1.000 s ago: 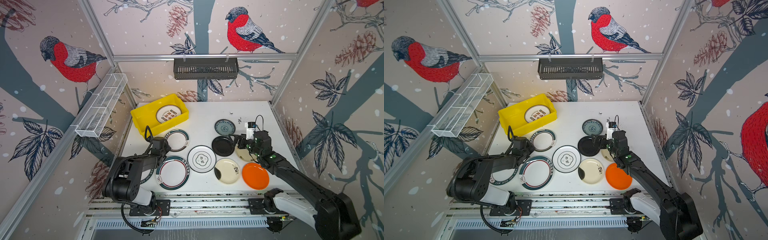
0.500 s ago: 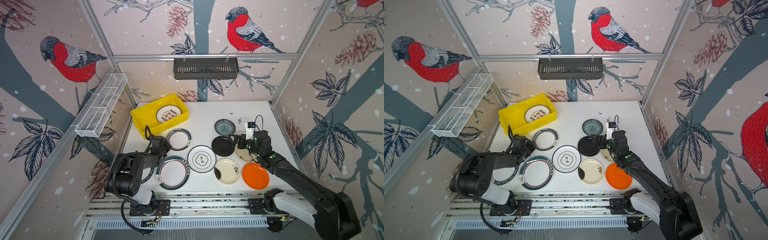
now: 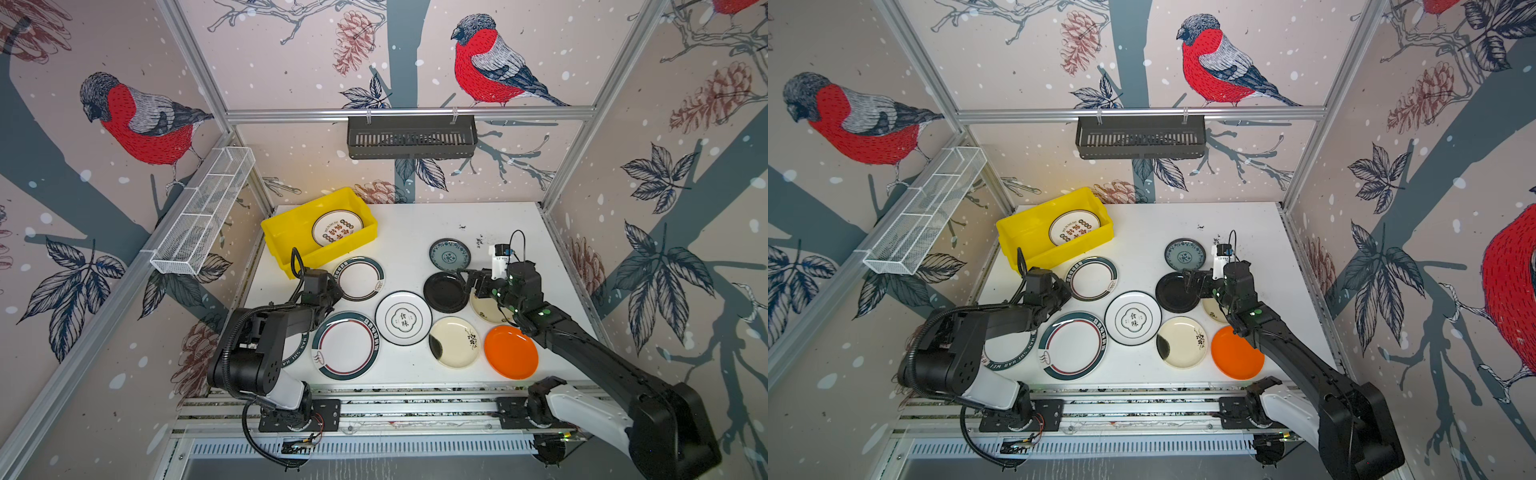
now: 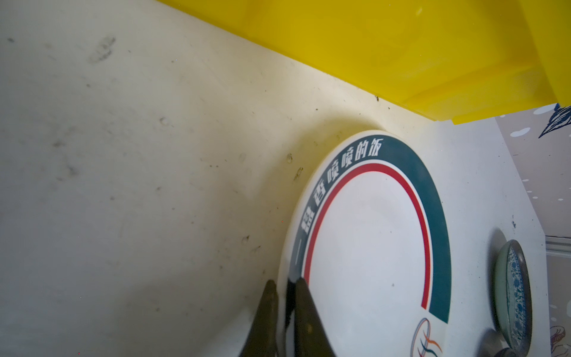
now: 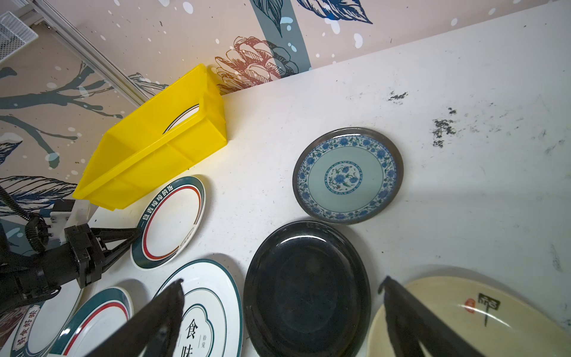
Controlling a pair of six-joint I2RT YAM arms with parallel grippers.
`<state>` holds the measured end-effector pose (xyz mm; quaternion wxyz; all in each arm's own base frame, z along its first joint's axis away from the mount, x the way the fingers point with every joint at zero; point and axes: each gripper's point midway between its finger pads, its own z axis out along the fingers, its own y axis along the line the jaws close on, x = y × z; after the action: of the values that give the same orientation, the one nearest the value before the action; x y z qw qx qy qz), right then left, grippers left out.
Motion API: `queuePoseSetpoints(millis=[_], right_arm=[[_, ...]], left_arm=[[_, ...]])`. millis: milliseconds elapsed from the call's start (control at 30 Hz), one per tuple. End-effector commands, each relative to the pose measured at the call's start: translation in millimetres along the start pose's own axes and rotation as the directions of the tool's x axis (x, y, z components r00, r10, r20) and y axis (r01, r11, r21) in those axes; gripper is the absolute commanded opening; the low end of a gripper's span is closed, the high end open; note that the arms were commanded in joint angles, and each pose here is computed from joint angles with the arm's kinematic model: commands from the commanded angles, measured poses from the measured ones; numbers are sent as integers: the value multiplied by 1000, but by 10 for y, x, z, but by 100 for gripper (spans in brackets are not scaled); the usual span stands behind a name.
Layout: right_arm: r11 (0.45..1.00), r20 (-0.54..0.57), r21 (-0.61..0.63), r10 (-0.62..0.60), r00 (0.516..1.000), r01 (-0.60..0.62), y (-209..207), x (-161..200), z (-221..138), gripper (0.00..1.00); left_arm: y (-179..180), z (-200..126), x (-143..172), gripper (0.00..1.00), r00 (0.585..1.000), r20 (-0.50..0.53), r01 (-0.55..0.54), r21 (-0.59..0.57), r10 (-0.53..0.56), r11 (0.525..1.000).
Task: Place the plates into the plastic bin on the countertop
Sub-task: Move the plate at the center of the table, then pick up the plate from the center of the table.
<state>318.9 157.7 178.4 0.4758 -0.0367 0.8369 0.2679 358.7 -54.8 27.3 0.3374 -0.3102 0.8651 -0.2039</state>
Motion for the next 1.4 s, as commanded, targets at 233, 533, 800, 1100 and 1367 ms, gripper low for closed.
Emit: queuePoseSetpoints(millis=[233,533,800,1100,1367], right_arm=[[1000,11,-1,1,1000,-1,9,-33,-8,100],[1000,9,-4,4,1000,-4,11,-30,-1,100],[1000,5,-7,7,1000,-7,13,-13,3,100],[1000,13,-18,4,1000,-4,38,-37,-6,100],[999,27,-50,-15,1000,16,112,-71,-30,100]], left_arm=[[-88,-142,49,0,998,-37,-47,36,48,998],[-473,-343,-58,0,999,-4,-44,212,45,976],[-676,-479,-164,0,999,20,-47,278,43,959],[-1050,-707,-357,0,998,61,-41,409,17,912],[-1547,-929,-840,0,984,179,-80,504,-13,860]])
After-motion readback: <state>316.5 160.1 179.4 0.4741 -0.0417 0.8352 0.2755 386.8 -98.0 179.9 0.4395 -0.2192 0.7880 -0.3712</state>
